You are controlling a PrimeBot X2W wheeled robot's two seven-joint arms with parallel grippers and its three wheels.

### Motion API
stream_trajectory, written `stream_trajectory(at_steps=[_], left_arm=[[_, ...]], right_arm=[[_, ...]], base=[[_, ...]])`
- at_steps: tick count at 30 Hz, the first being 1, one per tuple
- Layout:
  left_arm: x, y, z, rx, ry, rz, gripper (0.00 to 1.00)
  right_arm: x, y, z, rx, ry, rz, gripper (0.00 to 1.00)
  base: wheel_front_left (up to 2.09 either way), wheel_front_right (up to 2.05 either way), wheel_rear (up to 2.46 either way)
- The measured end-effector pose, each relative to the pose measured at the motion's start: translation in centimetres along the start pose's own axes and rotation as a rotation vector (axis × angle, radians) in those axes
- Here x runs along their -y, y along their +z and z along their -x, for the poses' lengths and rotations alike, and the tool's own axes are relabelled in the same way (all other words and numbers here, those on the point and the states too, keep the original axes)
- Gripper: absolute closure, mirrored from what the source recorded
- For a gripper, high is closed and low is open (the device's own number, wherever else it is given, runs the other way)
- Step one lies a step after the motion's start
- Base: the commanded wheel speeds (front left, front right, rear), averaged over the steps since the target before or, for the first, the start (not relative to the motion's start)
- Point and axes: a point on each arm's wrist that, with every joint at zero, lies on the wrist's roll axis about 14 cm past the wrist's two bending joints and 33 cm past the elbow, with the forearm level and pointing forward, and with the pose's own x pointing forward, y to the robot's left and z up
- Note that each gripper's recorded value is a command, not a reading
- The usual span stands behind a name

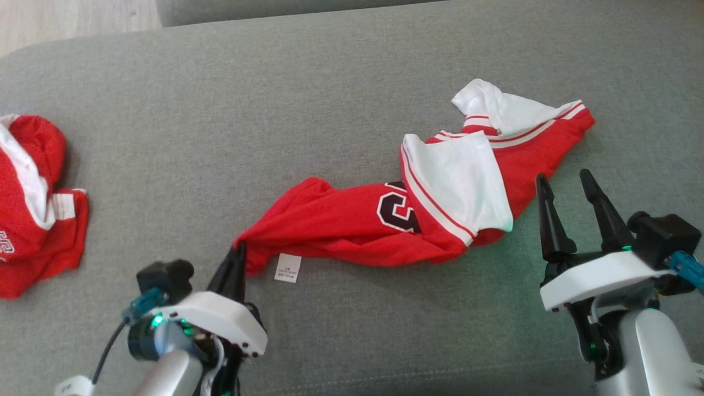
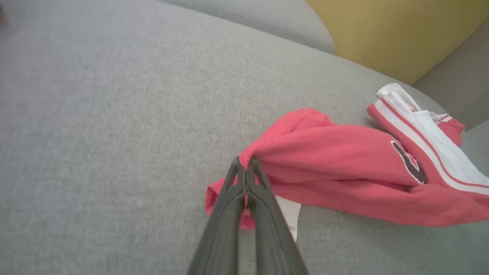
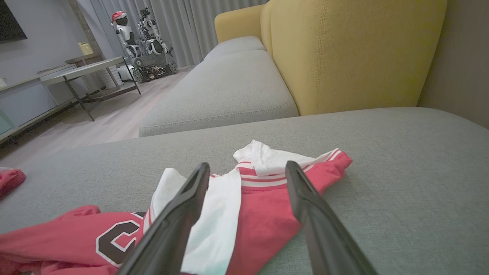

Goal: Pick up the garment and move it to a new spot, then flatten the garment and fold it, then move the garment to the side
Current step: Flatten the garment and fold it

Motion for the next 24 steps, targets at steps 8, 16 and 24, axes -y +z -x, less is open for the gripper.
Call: stream_trajectory(at_steps=[8, 16, 24], left_arm=[[-0.9, 0.3, 0.2, 0.032, 0.029, -0.007, 0.00], [-1.8, 6.0, 0.4, 0.250, 0.057, -0.166, 0.00], [-1.1, 10.2, 2.8, 0.413, 0.069, -0.279, 0.00]], right_arm=[[-0.4, 0.0, -0.2, -0.004, 0.012, 0.000, 0.00], [-0.7, 1.2, 0.1, 0.030, 0.019, 0.009, 0.00], [-1.4, 1.9, 0.8, 0.053, 0.039, 0.036, 0.00]], base=[[0.00, 0.00, 0.00], [0.00, 0.00, 0.00], [0.00, 0.00, 0.00]])
